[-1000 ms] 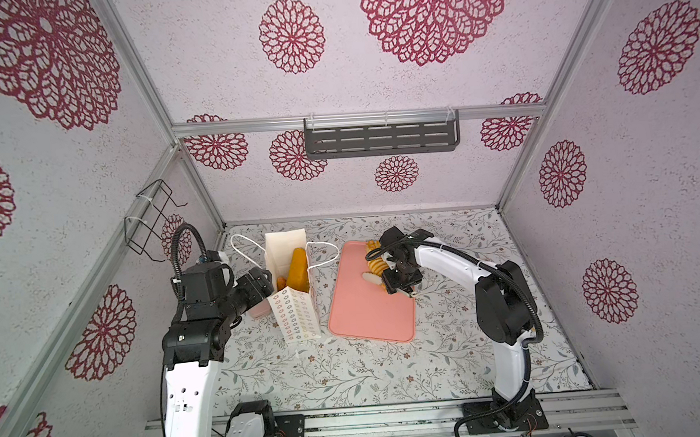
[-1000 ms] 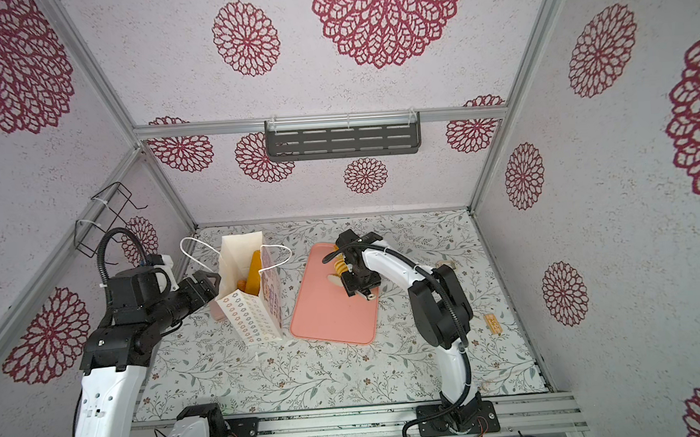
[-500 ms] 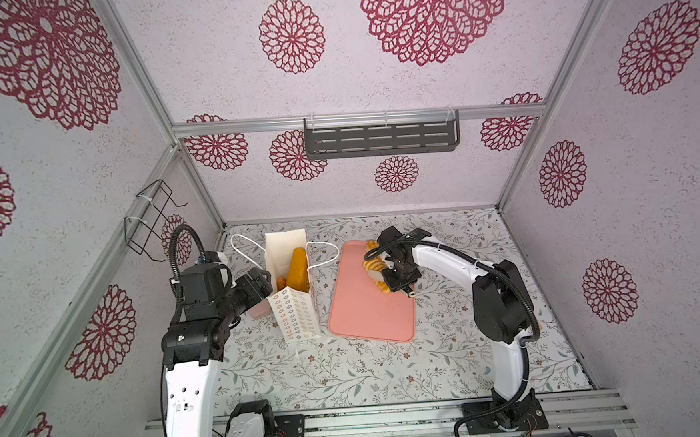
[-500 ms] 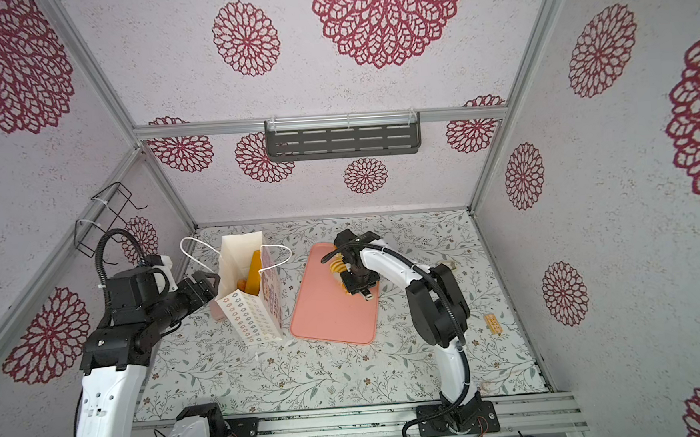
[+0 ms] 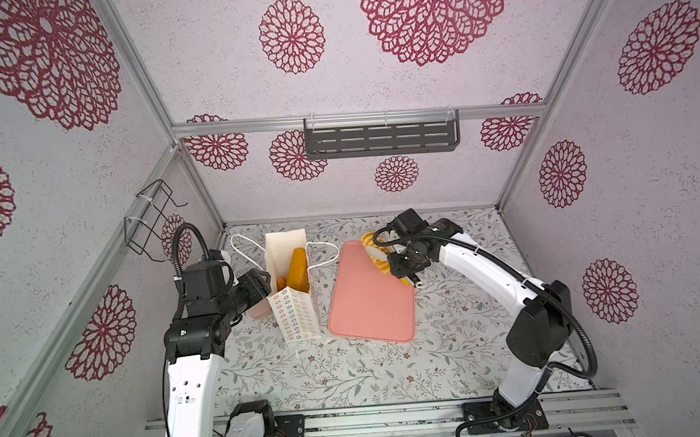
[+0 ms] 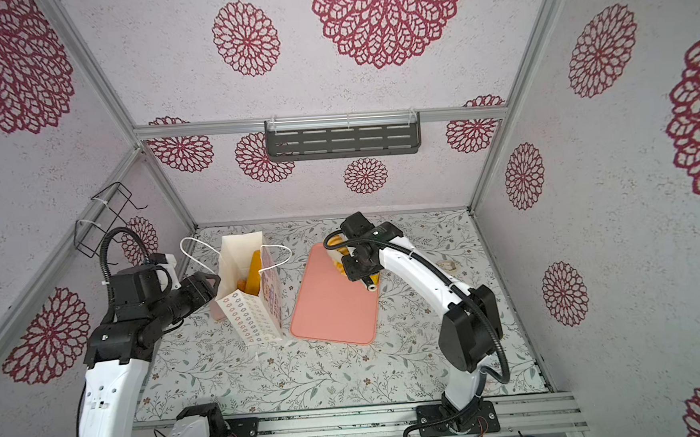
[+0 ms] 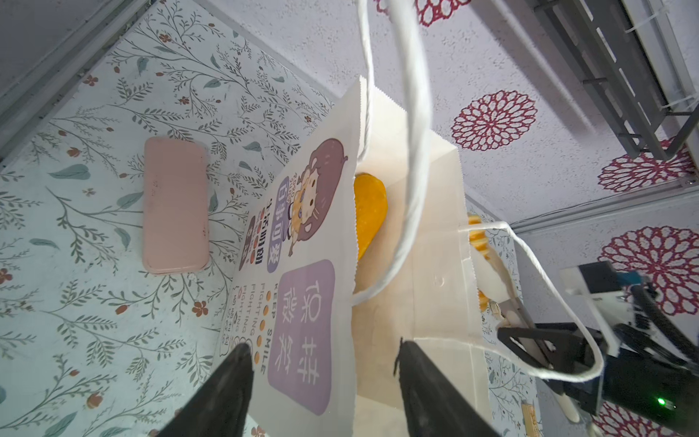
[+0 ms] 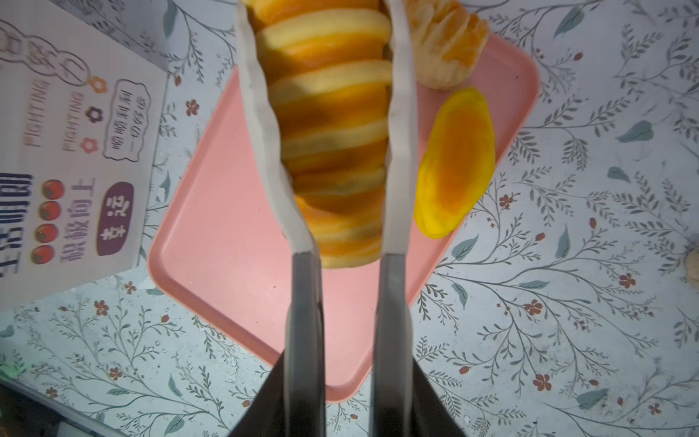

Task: Place the fake bread into the paper bag
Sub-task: 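Lift the striped roll with the tongs and carry it over the bag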

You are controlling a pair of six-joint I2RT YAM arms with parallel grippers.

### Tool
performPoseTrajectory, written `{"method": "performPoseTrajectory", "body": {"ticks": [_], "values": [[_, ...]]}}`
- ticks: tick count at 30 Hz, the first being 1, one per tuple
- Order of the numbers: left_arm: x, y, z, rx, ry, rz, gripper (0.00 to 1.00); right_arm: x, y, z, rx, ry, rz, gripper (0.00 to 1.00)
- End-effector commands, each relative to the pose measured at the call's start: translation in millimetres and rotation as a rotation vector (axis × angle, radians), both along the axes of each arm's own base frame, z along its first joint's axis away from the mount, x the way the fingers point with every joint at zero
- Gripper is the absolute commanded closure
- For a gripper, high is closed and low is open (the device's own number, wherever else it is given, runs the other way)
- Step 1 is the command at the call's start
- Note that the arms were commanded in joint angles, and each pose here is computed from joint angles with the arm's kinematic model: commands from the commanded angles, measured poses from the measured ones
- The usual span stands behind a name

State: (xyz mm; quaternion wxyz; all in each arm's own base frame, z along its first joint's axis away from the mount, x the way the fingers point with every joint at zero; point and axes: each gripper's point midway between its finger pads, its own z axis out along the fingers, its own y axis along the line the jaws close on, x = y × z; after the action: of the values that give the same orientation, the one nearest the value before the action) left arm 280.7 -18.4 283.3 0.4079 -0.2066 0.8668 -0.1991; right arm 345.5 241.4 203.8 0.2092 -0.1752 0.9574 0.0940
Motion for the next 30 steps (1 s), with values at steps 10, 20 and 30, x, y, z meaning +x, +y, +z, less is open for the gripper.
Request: {"method": "performPoseTrajectory", "body": {"ticks": [10, 20, 30], "values": [[11, -5, -13, -0.056, 0.017, -0.008, 0.55, -39, 63, 183, 0.440, -0.291, 0.166, 0.65], [9, -6, -18, -0.065, 0.023, 0.000, 0.67, -84, 143, 230, 0.606, -0.309, 0.353, 0.66], [10, -7, -19, -0.073, 0.020, 0.006, 0.78, -98, 190, 201, 0.602, -0.248, 0.389, 0.66]]}}
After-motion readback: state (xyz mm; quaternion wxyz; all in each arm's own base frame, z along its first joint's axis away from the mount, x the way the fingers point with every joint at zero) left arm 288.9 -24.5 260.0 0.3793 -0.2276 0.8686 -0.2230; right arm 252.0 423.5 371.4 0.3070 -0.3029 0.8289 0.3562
